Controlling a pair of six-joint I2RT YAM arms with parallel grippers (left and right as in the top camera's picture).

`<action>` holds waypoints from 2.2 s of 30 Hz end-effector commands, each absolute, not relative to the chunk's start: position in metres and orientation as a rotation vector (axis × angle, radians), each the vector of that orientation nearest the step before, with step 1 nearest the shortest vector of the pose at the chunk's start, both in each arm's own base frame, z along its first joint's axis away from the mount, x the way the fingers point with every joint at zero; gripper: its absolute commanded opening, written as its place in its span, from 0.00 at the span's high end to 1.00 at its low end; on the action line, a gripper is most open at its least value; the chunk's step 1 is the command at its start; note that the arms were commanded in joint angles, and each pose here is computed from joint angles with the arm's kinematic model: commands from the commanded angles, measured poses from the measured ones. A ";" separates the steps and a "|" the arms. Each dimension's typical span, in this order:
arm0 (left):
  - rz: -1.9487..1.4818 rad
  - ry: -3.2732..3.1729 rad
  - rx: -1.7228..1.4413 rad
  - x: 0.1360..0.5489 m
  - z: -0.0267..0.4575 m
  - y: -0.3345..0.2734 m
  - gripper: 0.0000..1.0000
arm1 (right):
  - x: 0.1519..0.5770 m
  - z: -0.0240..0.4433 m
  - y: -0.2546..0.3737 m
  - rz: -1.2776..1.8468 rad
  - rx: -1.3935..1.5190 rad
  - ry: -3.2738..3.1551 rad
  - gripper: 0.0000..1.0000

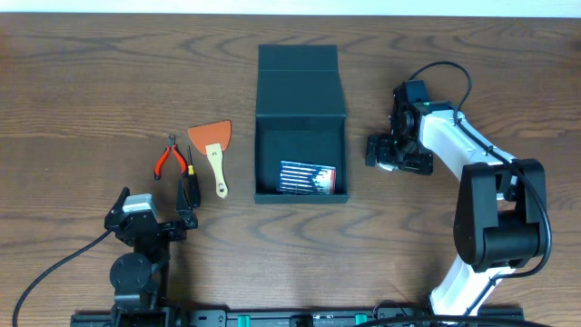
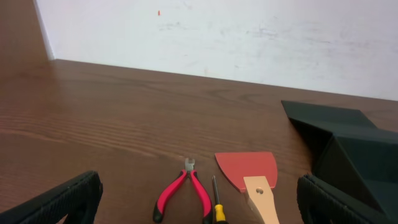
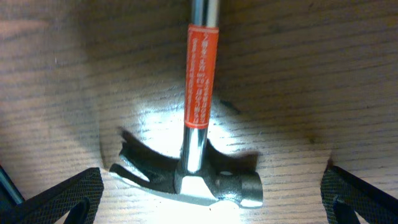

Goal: Pack container
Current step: 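Close the right gripper on the hammer head near the handle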

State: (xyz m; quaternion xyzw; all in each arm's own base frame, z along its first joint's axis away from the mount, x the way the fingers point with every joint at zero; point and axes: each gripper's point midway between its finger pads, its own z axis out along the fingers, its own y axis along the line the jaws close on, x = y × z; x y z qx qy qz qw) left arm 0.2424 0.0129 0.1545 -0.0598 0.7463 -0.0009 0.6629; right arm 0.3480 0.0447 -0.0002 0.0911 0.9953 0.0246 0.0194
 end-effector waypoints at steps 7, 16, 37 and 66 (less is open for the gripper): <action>0.018 1.729 -0.132 0.242 0.137 0.015 0.01 | 0.358 -0.003 0.045 0.115 0.430 3.043 0.03; 0.018 1.728 -0.132 0.242 0.137 0.015 0.01 | 0.356 -0.004 0.045 0.112 0.431 3.053 0.16; 0.018 1.728 -0.132 0.242 0.137 0.015 0.01 | 0.354 -0.004 0.046 0.115 0.397 3.065 0.23; 0.018 1.729 -0.132 0.242 0.137 0.015 0.02 | 0.349 -0.004 0.050 0.148 0.364 3.088 0.71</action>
